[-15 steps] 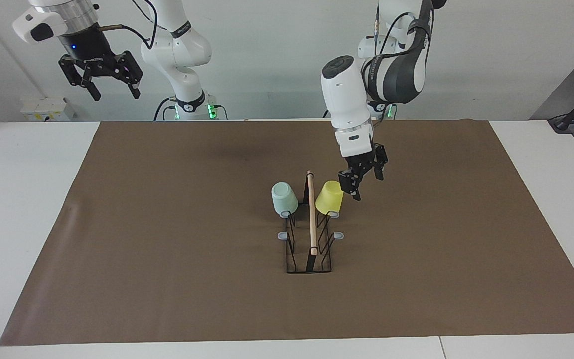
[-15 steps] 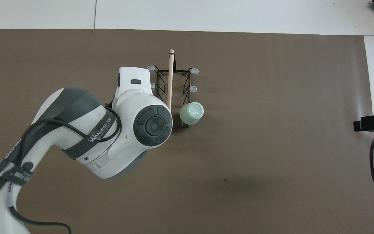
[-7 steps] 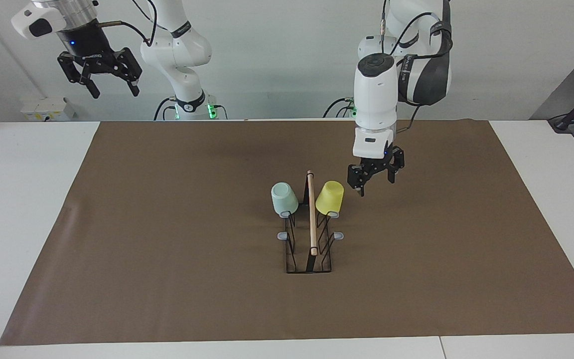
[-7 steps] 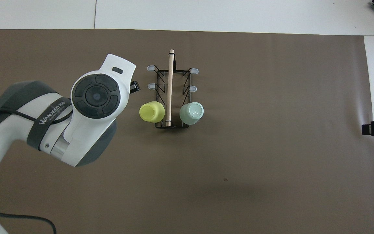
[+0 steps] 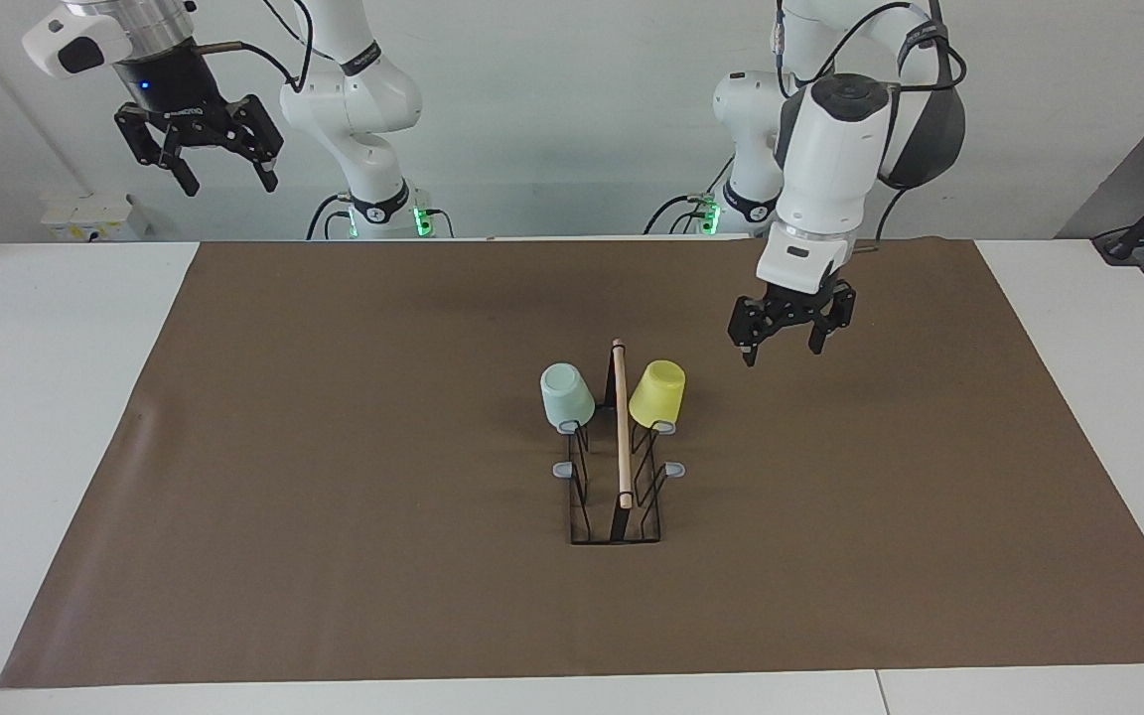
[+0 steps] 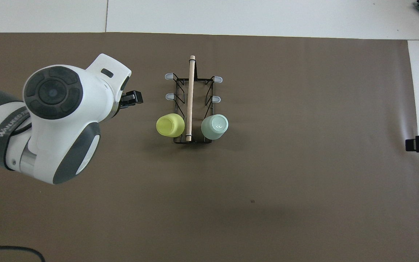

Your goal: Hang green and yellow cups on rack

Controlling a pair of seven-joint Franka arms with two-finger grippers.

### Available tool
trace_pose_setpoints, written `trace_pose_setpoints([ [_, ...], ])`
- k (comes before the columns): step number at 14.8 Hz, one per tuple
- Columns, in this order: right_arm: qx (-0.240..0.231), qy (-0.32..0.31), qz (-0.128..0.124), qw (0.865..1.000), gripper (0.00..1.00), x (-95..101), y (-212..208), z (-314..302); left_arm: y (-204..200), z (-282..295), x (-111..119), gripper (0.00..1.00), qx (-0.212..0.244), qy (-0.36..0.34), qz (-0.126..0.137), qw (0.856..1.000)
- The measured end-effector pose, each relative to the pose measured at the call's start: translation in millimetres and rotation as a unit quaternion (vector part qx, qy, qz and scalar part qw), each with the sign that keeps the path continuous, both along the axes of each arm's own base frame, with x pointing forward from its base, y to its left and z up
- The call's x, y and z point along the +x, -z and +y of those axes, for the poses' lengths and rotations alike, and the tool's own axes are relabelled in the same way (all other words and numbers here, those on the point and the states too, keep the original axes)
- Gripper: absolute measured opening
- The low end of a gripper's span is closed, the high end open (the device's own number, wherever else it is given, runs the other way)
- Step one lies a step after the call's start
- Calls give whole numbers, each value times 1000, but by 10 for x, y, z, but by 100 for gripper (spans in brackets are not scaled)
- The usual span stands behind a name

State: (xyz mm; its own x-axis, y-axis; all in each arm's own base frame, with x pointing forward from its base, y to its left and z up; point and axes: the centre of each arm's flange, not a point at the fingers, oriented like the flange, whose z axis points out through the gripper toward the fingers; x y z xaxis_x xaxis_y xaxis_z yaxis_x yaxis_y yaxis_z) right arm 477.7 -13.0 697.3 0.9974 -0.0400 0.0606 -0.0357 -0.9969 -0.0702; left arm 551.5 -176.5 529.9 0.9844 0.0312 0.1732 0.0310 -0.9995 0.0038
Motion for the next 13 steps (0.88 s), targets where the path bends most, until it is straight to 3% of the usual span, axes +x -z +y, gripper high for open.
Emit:
trace_pose_setpoints([
  [8,0,0,0,1000,100,0,0,0,-191,682,-159,100,6,93,58,994],
  [13,0,4,-1,1000,100,3,-3,-16,-689,888,-198,100,-4,119,71,990],
])
